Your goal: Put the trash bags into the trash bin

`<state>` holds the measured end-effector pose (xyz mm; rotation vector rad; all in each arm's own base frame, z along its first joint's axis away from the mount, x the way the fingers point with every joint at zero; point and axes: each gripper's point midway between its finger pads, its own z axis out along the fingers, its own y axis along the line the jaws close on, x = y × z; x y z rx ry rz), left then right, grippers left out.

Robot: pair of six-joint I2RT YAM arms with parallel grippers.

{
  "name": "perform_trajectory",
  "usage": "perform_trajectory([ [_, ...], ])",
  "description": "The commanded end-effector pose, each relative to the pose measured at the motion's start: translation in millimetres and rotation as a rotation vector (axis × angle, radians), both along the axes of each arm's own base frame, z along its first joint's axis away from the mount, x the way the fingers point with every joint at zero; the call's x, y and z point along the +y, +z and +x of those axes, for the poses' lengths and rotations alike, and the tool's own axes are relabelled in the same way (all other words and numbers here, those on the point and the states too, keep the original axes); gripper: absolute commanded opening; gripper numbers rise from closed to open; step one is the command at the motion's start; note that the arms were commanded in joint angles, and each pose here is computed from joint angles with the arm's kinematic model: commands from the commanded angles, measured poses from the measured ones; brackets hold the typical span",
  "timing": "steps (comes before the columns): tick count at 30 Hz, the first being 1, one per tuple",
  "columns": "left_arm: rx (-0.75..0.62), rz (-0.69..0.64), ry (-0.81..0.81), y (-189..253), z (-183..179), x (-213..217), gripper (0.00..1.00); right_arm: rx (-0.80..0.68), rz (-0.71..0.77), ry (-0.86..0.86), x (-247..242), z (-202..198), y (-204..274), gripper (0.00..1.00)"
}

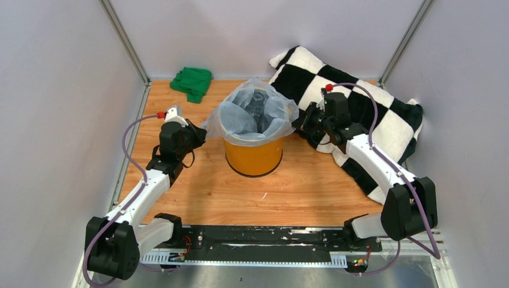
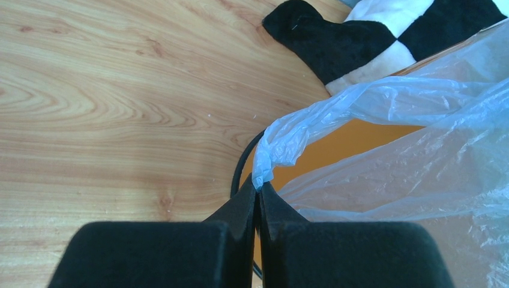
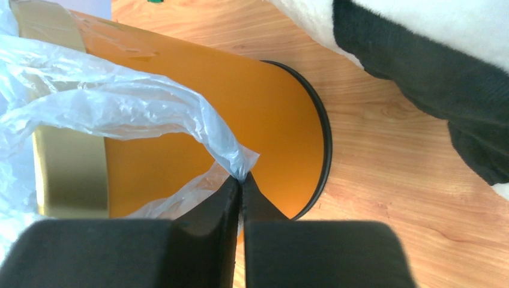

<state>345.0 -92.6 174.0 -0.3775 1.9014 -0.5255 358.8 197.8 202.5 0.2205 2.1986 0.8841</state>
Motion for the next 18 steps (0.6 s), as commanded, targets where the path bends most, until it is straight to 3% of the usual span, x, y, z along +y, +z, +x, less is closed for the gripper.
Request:
perform_trajectory([
  [1, -0.003, 0.006, 0.039, 1, 4, 5, 0.00, 0.008, -0.062, -0.046, -21, 4, -14, 0.00],
  [18, 0.153, 0.010, 0.139, -54, 9, 16, 0.00, 0.151, -0.243, 0.046, -32, -1, -75, 0.00],
])
